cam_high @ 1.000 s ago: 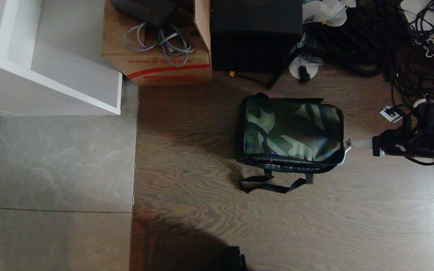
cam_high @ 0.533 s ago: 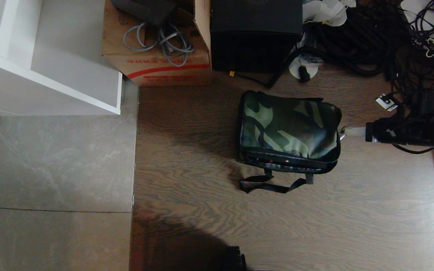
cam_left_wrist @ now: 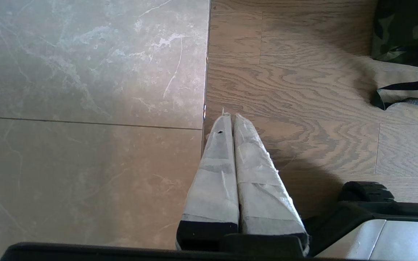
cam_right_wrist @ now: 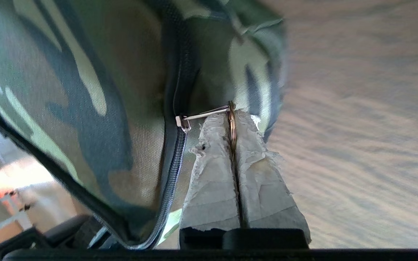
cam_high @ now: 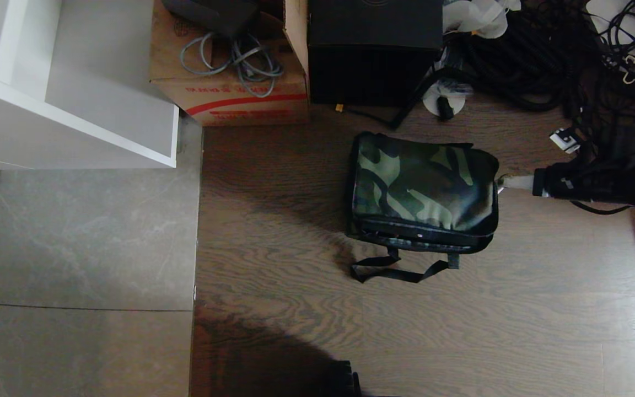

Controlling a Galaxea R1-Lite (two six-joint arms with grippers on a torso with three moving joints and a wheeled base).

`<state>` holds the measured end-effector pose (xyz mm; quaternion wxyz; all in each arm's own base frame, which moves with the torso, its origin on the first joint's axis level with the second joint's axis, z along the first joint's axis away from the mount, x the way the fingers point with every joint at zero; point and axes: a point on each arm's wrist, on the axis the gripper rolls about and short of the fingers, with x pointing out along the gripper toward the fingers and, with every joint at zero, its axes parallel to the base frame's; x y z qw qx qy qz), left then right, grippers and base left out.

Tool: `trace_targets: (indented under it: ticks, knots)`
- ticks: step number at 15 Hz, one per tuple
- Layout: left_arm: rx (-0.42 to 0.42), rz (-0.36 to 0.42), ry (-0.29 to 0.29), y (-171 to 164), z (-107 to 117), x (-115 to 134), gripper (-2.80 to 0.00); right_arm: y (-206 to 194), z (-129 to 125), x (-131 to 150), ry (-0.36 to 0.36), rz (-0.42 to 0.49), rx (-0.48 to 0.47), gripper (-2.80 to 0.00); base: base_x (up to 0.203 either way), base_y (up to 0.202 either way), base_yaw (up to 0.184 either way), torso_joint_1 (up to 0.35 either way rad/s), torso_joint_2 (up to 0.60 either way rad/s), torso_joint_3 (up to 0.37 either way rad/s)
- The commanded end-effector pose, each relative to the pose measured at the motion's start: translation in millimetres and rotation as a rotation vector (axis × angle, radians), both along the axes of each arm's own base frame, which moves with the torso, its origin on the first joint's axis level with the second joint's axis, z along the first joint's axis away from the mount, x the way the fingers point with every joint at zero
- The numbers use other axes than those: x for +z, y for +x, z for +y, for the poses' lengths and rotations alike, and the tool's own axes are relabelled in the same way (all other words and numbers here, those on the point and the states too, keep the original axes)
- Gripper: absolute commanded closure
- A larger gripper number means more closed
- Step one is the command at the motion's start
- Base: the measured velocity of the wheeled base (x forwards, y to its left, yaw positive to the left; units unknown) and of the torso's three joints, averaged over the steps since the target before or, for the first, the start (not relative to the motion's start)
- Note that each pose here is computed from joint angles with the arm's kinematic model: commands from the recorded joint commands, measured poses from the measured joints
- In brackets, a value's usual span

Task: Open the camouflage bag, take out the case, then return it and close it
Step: Open the top of the storage box

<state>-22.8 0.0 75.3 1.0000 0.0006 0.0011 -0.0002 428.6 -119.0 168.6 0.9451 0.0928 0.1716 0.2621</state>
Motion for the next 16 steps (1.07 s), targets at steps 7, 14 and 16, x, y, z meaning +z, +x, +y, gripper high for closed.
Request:
trace_targets:
  ticks: [7, 14, 16]
  knots:
    - [-0.001, 0.001, 0.0, 0.1, 0.0, 0.0, 0.0, 3.1, -13.2, 28.6, 0.091, -0.026, -0.059, 0.0, 0.0, 0.0, 0.0, 0.0, 0.0, 0.0]
    - [0.0, 0.0, 0.0, 0.0, 0.0, 0.0, 0.0, 3.9, -11.5, 33.1, 0.1, -0.032, -0.058, 0.0, 0.0, 0.0, 0.0, 0.0, 0.0, 0.0]
    - [0.0, 0.001, -0.001, 0.1, 0.0, 0.0, 0.0, 2.7, -10.8, 27.5, 0.103, -0.014, -0.057, -2.8, 0.0, 0.0, 0.0, 0.0, 0.0, 0.0]
